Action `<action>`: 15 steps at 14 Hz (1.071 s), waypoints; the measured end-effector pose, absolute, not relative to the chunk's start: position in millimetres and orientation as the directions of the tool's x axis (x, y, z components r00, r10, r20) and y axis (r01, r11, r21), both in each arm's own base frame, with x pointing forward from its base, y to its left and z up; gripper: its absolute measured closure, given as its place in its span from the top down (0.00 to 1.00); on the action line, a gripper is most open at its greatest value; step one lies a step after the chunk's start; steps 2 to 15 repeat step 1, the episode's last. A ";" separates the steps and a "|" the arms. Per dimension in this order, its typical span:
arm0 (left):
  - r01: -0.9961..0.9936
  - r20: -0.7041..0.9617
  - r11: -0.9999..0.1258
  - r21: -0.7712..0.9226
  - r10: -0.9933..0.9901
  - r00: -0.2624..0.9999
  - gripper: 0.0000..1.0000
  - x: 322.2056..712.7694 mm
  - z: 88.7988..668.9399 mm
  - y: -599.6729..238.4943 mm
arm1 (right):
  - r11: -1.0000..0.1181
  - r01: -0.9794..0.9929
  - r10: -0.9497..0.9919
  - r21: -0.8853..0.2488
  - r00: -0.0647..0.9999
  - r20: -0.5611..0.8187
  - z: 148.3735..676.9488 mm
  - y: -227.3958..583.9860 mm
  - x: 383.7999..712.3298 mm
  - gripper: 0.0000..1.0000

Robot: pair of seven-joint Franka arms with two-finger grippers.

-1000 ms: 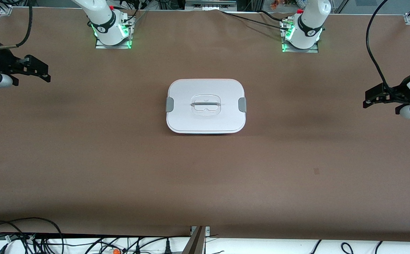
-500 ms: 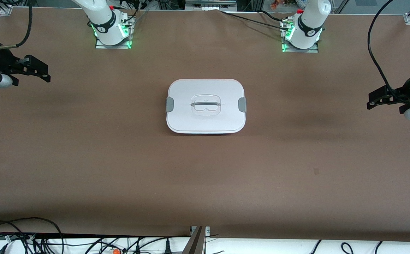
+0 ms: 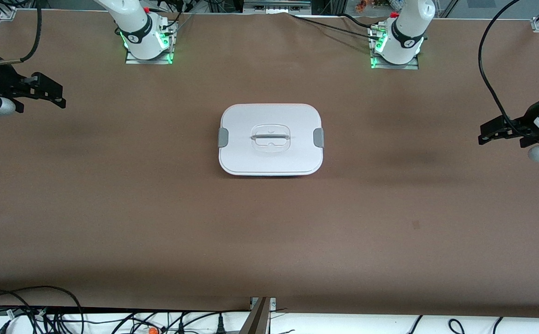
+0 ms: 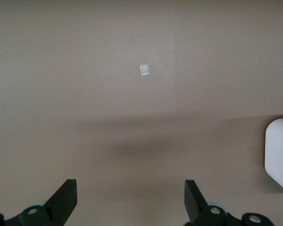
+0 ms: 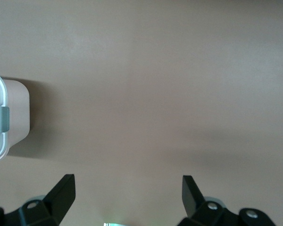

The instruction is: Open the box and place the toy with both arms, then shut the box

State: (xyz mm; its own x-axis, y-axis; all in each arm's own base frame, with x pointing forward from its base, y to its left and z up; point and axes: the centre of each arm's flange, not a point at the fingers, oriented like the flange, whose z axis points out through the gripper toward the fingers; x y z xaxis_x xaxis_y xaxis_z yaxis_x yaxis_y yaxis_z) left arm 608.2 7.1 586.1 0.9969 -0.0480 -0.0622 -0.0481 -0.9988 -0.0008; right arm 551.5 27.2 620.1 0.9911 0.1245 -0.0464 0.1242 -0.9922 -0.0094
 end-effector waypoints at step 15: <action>-0.048 -0.062 -0.999 -0.001 -0.048 0.997 1.00 608.2 586.2 7.0 | -0.992 0.123 0.124 -0.009 0.991 -0.047 620.0 26.8 551.5 1.00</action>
